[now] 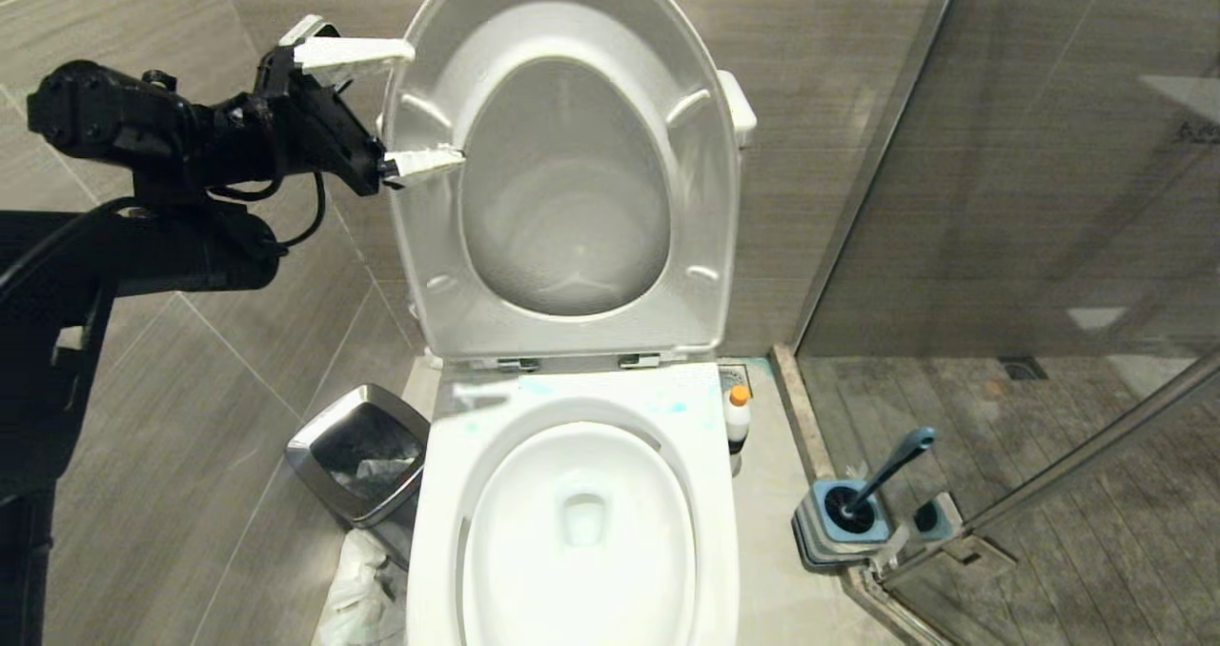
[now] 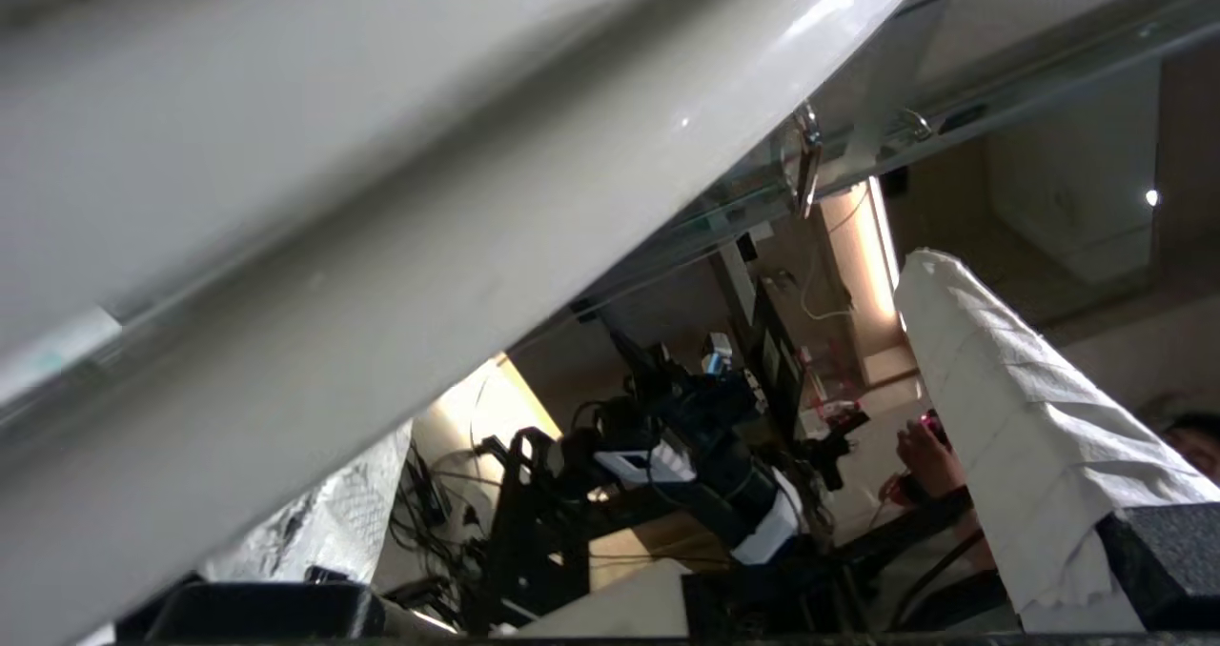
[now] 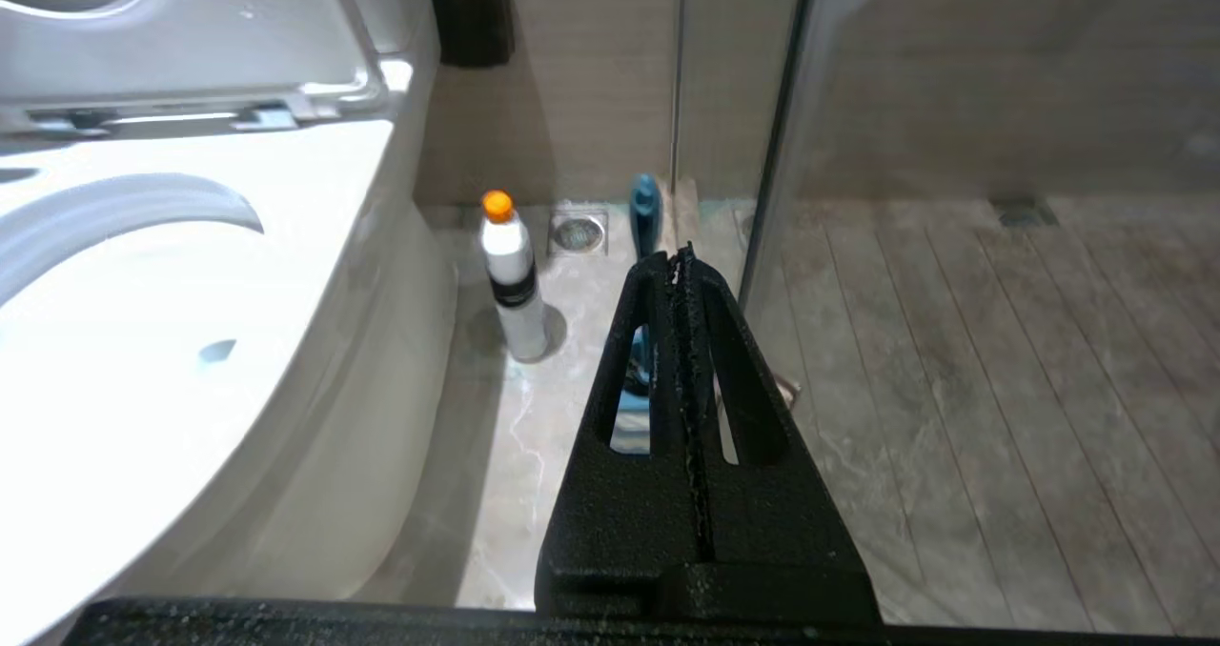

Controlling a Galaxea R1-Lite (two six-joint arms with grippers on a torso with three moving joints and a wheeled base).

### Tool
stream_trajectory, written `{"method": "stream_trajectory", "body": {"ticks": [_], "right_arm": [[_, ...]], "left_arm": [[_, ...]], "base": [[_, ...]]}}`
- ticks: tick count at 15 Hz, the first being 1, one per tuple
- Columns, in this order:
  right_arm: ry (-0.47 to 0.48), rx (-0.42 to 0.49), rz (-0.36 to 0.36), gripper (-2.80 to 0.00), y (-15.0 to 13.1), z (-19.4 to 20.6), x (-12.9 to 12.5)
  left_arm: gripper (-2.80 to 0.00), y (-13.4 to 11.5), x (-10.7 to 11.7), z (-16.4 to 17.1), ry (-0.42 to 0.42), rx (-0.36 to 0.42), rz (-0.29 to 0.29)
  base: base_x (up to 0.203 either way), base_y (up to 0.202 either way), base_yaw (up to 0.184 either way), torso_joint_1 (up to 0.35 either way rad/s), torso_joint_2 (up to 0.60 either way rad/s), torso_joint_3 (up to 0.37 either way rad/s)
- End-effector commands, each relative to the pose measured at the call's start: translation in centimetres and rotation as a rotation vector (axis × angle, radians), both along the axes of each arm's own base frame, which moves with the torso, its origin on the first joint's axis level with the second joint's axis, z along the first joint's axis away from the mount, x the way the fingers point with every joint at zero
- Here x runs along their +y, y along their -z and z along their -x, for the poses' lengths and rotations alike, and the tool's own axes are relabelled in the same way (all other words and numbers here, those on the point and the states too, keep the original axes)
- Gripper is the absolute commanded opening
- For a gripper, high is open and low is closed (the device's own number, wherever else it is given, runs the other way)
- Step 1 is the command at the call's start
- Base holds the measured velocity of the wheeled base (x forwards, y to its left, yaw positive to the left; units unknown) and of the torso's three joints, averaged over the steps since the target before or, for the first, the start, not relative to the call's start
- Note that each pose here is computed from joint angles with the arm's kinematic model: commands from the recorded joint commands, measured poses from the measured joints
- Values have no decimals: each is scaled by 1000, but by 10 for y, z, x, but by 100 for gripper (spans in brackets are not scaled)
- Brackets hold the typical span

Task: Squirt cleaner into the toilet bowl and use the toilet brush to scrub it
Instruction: Use the left hand to lift the toilet lid slightly

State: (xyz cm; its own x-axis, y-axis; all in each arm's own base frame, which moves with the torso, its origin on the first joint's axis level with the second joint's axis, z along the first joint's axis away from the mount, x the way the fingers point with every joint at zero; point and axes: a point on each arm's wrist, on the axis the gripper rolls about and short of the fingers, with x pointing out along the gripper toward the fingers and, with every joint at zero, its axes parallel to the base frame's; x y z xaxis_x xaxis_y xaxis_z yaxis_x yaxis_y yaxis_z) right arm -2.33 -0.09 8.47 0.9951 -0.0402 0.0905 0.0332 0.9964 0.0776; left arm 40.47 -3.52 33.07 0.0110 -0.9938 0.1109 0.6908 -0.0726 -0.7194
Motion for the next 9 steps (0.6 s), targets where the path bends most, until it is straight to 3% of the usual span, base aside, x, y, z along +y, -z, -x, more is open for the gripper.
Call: {"method": "stream_trajectory", "body": {"ticks": [1, 6, 9], "right_arm": [[0, 23, 1, -280, 7, -2, 0], [0, 23, 0, -280, 7, -2, 0], [0, 23, -1, -280, 7, -2, 0]], "left_arm": [[0, 10, -1, -7, 1, -1, -2], [0, 14, -2, -10, 1, 4, 6], [0, 23, -3, -18, -8, -65, 4]], "base": [[0, 0, 0, 0, 0, 0], [0, 0, 0, 0, 0, 0], [0, 0, 0, 0, 0, 0]]}}
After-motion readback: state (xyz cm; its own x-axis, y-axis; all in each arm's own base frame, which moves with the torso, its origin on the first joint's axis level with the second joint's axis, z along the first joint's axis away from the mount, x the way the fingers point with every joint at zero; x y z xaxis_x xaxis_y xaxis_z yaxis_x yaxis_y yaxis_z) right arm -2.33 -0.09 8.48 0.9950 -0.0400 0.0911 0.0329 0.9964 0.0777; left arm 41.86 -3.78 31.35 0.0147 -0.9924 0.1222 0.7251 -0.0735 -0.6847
